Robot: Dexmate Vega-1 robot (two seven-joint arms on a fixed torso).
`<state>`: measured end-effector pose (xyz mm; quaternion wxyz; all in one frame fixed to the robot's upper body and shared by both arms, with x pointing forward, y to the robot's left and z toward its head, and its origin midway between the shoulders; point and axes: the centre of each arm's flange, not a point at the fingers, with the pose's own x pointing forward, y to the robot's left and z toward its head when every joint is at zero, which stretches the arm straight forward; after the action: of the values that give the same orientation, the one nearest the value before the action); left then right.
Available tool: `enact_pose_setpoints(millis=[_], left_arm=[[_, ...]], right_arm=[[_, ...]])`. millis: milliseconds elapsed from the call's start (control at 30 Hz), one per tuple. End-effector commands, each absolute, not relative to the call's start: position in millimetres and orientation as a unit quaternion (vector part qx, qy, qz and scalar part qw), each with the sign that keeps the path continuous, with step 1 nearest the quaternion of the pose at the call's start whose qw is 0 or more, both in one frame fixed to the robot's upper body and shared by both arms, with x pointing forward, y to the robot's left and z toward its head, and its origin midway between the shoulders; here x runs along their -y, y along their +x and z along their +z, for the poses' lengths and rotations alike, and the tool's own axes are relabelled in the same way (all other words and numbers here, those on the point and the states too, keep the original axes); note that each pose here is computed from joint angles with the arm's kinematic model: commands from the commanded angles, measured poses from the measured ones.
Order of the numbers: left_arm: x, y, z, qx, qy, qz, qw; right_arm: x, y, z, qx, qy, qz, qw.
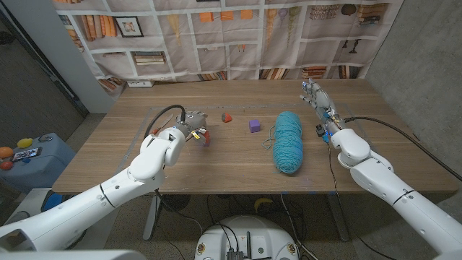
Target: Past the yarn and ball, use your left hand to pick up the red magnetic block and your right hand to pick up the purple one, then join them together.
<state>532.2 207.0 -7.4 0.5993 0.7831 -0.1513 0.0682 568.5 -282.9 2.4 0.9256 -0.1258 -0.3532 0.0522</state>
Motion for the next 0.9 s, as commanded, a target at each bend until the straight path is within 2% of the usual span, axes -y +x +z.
enact_pose_setpoints(millis=[33,533,700,900], left_arm=[[-209.7,519.0,-1.2,0.163,0.788,0.077,0.589],[-217.1,509.2,0.8,0.172,0.791,0.1,0.579],[-216.2,506.8,0.8,0.175,0.79,0.108,0.577],[-214.3,506.1,-1.3,0.179,0.788,0.111,0.579]], right_arm=[[276.0,561.4,13.5,0.344,-0.216,0.051,0.912],[263.6,559.7,30.2,0.329,-0.32,0.063,0.886],[258.0,559.2,38.0,0.287,-0.407,0.056,0.866],[250.3,557.1,47.8,0.262,-0.462,0.06,0.845]])
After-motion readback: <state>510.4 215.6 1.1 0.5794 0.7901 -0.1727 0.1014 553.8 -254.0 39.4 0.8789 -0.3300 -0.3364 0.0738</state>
